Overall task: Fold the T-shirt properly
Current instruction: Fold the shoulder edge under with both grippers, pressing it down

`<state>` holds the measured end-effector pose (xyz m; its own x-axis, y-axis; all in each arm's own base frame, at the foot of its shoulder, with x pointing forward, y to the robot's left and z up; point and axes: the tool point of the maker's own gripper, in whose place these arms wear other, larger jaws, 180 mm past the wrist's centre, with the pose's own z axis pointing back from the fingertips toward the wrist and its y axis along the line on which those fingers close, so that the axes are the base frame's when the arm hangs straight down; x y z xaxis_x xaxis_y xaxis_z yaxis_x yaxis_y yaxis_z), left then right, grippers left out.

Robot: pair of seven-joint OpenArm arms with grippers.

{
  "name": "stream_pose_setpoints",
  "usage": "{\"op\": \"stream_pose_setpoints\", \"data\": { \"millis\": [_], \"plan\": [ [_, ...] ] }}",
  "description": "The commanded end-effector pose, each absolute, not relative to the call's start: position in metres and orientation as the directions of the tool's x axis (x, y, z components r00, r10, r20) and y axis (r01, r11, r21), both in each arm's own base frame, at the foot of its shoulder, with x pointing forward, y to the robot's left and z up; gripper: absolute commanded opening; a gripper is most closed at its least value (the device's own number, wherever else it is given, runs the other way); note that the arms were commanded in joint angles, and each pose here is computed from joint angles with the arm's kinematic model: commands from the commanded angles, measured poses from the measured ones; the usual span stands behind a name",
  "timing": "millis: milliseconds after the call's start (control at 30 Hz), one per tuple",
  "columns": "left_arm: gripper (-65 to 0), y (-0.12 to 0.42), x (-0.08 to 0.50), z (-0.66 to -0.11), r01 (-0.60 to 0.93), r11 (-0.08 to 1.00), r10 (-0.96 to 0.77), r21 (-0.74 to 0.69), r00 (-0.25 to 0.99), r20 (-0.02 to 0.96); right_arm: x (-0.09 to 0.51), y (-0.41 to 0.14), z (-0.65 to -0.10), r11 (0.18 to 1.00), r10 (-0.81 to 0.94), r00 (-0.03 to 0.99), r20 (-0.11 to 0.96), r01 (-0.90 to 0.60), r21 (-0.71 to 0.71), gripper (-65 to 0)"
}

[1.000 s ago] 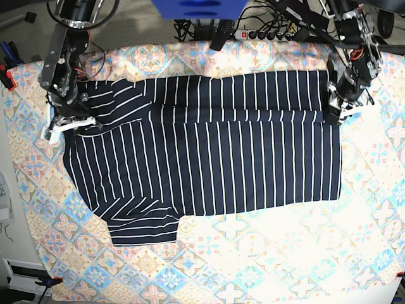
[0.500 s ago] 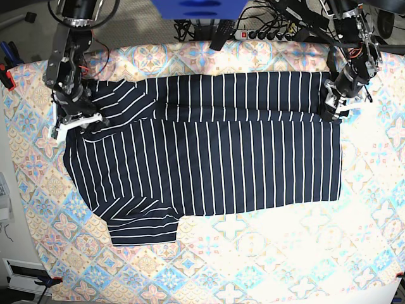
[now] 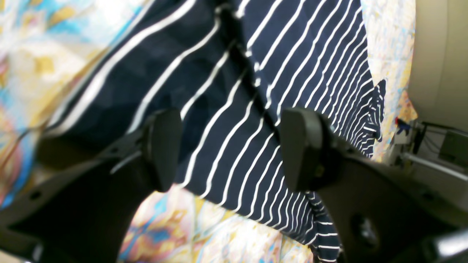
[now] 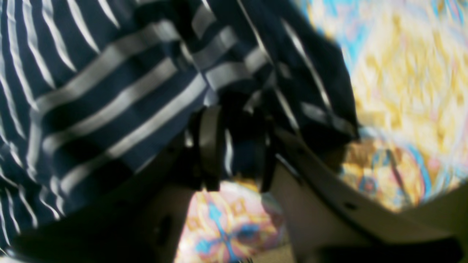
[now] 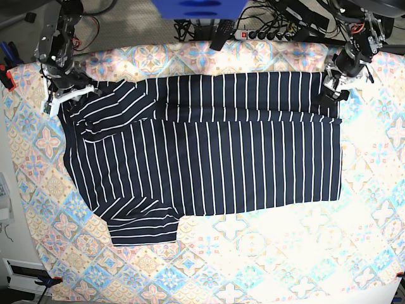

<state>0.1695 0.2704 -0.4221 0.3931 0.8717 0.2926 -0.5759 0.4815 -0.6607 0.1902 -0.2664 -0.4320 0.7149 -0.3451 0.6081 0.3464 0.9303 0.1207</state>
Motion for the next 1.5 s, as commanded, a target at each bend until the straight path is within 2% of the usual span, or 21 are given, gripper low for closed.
{"op": "stream_pose_setpoints", "data": {
  "millis": [0, 100, 400, 767, 933, 1067, 1200, 1233, 1300, 1467],
  "plan": [
    [-23.4, 0.274, 0.168, -0.417, -0.567, 0.489, 0.868, -0.663, 0.394, 0.303, 0.196, -0.271, -0.422, 0.935, -0.328, 0.692, 0.643, 0.335, 0.115, -45.1],
    [-23.4, 0.273, 0.156, -0.432, -0.604, 0.459, 0.883, -0.652, 0.388, 0.262, 0.19, -0.27, -0.425, 0.934, -0.33, 0.7, 0.633, 0.338, 0.113, -42.1],
    [-23.7, 0.27, 0.134, -0.464, -0.683, 0.376, 0.921, -0.626, 0.349, 0.173, 0.188, -0.269, -0.426, 0.934, -0.333, 0.702, 0.63, 0.34, 0.114, -42.9],
    [-23.9, 0.265, 0.119, -0.449, -0.672, 0.345, 0.931, -0.655, 0.334, 0.148, 0.188, -0.27, -0.428, 0.933, -0.335, 0.703, 0.628, 0.342, 0.115, -42.9],
    [-23.9, 0.268, 0.114, -0.461, -0.698, 0.319, 0.941, -0.641, 0.313, 0.126, 0.188, -0.269, -0.428, 0.933, -0.335, 0.704, 0.626, 0.341, 0.115, -42.9],
    [-24.0, 0.269, 0.125, -0.468, -0.701, 0.295, 0.949, -0.65, 0.294, 0.113, 0.188, -0.269, -0.428, 0.933, -0.335, 0.704, 0.626, 0.341, 0.115, -42.9],
    [-24.6, 0.269, 0.146, -0.467, -0.679, 0.33, 0.938, -0.656, 0.314, 0.146, 0.187, -0.269, -0.428, 0.933, -0.335, 0.705, 0.625, 0.341, 0.115, -42.9],
    [-26.4, 0.269, 0.149, -0.468, -0.679, 0.331, 0.938, -0.655, 0.315, 0.148, 0.187, -0.269, -0.429, 0.933, -0.335, 0.706, 0.624, 0.342, 0.114, -42.9],
    [-34.3, 0.268, 0.153, -0.47, -0.677, 0.328, 0.938, -0.659, 0.316, 0.143, 0.186, -0.269, -0.429, 0.933, -0.335, 0.707, 0.623, 0.342, 0.114, -42.9],
    [-64.3, 0.268, 0.151, -0.472, -0.683, 0.327, 0.939, -0.653, 0.315, 0.14, 0.176, -0.269, -0.433, 0.932, -0.339, 0.719, 0.606, 0.347, 0.109, -45.0]
  ]
}}
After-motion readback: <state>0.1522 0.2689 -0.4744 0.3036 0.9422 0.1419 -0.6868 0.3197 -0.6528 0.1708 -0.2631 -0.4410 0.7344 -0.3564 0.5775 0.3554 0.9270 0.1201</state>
